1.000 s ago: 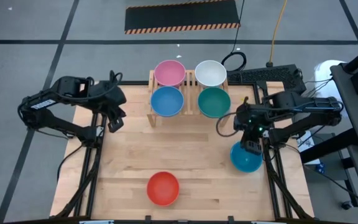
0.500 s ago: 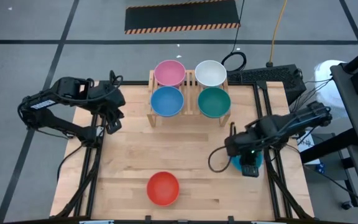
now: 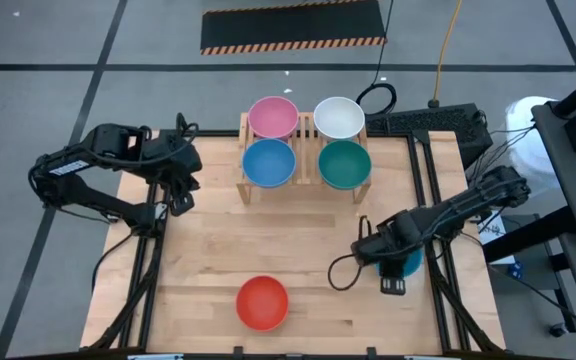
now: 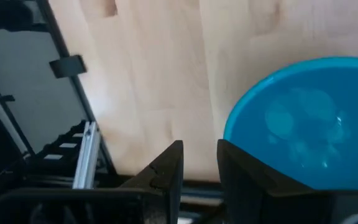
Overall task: Place and stack bowls onto a shelf
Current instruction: Stack the blue bowl on top of the green bowl on the shelf
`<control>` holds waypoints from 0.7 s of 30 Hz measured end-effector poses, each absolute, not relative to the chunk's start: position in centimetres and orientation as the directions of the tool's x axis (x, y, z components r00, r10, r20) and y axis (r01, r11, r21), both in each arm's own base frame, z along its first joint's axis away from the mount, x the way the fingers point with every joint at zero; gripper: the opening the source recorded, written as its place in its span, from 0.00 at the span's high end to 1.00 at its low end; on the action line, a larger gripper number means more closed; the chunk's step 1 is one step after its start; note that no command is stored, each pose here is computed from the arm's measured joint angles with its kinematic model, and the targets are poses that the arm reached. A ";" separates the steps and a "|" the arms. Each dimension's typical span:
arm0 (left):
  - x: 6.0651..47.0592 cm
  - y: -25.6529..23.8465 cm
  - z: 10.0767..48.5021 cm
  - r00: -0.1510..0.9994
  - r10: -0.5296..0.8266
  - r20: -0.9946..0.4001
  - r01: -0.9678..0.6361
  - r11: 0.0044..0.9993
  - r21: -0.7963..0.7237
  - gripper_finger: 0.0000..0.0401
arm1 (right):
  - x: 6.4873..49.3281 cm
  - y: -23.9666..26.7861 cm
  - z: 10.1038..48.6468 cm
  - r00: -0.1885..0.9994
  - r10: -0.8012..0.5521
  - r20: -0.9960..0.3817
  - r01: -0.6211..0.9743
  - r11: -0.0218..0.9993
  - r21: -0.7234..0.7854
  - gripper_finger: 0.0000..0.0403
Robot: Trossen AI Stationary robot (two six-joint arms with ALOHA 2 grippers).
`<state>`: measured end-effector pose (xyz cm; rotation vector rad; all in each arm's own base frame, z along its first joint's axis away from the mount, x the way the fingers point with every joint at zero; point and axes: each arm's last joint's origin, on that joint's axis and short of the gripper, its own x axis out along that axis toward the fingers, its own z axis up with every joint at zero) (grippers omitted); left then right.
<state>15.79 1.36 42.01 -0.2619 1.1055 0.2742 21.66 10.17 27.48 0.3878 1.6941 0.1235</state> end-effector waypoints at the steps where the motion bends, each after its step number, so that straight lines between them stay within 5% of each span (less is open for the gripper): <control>1: 15.8 1.4 42.0 0.422 0.087 -0.902 -0.345 0.936 -0.071 0.88 | 21.5 10.1 27.0 -0.107 0.324 -0.940 0.191 0.935 0.300 0.77; 13: 15.8 1.4 42.0 0.422 0.087 -0.902 -0.336 0.939 -0.067 0.88 | 19.6 9.3 21.5 -0.178 0.293 -0.939 0.327 0.918 0.225 0.77; 21: 15.8 1.4 42.0 0.422 0.087 -0.902 -0.339 0.938 -0.068 0.88 | 20.3 9.6 20.5 -0.090 0.331 -0.939 0.274 0.915 0.296 0.77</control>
